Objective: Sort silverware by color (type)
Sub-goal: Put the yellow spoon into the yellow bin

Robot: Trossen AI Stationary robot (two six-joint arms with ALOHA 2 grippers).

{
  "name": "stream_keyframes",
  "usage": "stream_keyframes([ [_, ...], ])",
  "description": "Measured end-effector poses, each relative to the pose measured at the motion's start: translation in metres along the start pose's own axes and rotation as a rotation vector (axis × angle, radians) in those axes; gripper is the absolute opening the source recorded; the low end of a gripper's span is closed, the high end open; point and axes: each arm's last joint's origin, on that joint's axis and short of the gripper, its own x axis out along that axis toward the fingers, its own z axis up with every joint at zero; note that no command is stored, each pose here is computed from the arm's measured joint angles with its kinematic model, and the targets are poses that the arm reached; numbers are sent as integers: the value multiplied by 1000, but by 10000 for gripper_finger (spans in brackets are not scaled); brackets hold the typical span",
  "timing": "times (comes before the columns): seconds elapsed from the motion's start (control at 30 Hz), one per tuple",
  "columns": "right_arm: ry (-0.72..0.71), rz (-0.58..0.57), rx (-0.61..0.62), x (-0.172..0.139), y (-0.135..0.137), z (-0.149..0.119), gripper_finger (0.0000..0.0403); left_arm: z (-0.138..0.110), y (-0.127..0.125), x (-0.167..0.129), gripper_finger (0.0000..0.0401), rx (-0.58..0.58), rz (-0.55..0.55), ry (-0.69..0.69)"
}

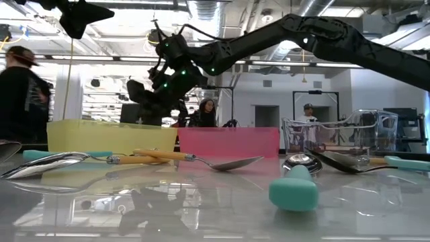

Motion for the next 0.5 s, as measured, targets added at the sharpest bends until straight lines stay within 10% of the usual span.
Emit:
stream_keyframes([
  [0.17, 138, -27, -52, -20, 9, 2, 23, -2, 6, 0, 268, -29, 175, -27],
  [0.5, 138, -226, -369, -145, 37, 83, 18, 0, 14, 1, 129, -78, 326, -74],
])
